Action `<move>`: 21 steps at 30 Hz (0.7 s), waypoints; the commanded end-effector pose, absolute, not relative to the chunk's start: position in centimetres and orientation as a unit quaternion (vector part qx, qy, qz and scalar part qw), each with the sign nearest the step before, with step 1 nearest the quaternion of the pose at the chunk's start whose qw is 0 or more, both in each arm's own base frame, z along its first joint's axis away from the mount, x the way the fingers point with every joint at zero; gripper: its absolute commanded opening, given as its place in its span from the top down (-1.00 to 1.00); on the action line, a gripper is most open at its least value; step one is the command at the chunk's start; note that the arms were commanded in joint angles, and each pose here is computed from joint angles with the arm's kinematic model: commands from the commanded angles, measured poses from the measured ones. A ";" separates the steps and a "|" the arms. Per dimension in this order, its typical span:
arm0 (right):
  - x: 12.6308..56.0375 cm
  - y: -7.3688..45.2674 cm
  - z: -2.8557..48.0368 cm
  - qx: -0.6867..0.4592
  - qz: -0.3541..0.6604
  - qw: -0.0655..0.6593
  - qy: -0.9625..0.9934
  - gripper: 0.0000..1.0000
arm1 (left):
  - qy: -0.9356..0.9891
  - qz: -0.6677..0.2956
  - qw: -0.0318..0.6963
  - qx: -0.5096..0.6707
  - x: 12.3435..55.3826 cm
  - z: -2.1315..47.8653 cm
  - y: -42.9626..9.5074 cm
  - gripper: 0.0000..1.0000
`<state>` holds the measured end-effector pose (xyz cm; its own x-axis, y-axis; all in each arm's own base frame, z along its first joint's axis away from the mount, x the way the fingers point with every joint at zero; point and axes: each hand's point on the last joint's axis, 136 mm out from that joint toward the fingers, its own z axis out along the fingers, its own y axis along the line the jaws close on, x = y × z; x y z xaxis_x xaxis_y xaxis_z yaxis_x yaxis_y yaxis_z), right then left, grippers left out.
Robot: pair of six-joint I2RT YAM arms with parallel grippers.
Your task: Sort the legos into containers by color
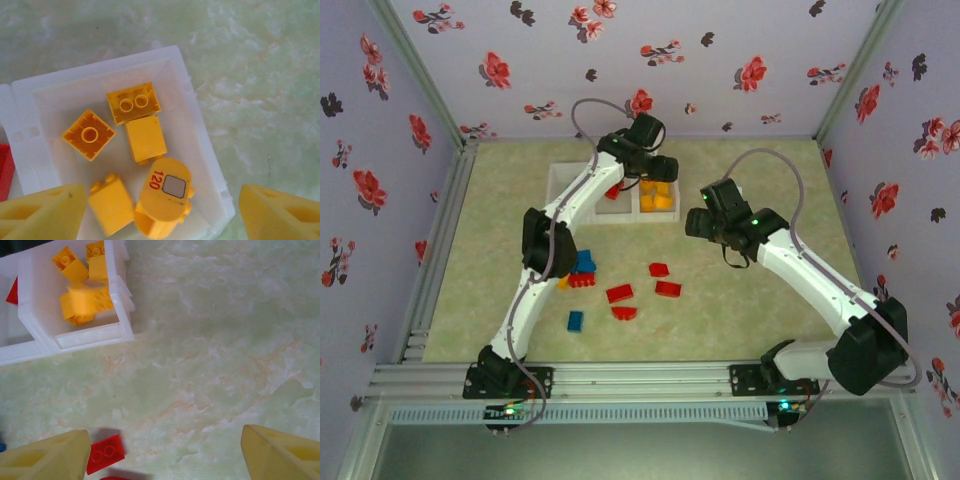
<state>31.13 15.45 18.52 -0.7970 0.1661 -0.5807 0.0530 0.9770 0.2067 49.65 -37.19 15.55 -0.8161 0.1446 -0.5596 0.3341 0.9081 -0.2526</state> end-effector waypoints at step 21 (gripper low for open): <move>32.4 22.8 15.1 0.009 0.136 0.276 0.952 -0.59 | 0.955 -0.074 0.280 0.059 35.4 22.4 -19.8 -0.60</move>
